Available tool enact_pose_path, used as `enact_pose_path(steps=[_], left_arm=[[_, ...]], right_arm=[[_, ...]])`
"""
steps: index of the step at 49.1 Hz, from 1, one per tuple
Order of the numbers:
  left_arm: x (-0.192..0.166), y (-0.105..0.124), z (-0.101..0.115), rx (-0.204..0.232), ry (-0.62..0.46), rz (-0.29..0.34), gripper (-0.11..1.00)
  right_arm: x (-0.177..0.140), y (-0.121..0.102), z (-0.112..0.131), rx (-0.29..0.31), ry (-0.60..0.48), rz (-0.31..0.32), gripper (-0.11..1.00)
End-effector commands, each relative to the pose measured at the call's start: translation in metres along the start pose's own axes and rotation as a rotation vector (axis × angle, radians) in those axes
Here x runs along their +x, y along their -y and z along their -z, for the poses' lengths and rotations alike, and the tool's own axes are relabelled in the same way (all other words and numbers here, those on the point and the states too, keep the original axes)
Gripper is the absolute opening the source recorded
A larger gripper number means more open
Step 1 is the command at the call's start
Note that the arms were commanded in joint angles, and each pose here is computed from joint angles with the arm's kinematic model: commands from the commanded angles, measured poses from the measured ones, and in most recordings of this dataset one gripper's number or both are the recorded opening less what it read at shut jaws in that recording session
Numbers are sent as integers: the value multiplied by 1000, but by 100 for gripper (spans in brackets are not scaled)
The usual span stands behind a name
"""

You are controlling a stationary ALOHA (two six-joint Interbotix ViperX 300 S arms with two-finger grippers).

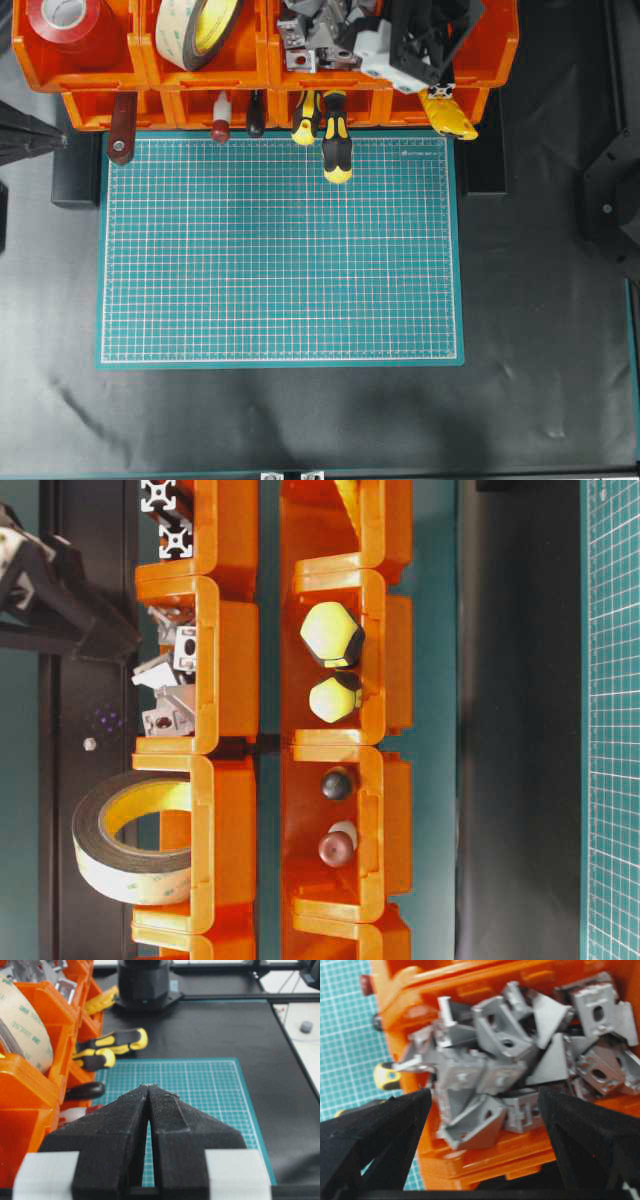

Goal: Pick corner brachets from container rack with right arm.
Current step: 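Lower the open right gripper into the bin of grey corner brackets, then close the right gripper on brackets and lift them out of the bin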

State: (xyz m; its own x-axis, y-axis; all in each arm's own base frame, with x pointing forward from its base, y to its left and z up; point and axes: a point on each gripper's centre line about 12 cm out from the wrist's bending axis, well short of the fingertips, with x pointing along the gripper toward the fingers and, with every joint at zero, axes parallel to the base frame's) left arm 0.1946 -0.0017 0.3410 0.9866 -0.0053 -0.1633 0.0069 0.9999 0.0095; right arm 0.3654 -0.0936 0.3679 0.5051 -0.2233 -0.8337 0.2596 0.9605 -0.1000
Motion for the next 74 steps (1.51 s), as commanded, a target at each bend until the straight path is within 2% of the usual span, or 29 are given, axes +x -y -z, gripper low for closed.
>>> enact_pose_path(steps=[1,18,27,52,57,62,74], left_arm=[[-2,1,-13,1,32,7,0],[-4,2,-13,1,29,8,0],[-5,1,-14,1,32,8,0],[-6,1,-13,2,25,7,0],[-6,1,-13,2,25,7,0],[-6,1,-13,2,28,7,0],[-6,1,-13,2,26,6,0]], right_arm=[[-8,3,-6,17,21,-10,86],[17,-1,-10,38,4,-48,86],[26,2,-19,49,54,-44,86],[28,-1,-14,50,13,-51,86],[27,-4,-14,42,13,-55,81],[25,-7,-15,35,19,-60,63],[9,-11,-22,27,76,-69,63]])
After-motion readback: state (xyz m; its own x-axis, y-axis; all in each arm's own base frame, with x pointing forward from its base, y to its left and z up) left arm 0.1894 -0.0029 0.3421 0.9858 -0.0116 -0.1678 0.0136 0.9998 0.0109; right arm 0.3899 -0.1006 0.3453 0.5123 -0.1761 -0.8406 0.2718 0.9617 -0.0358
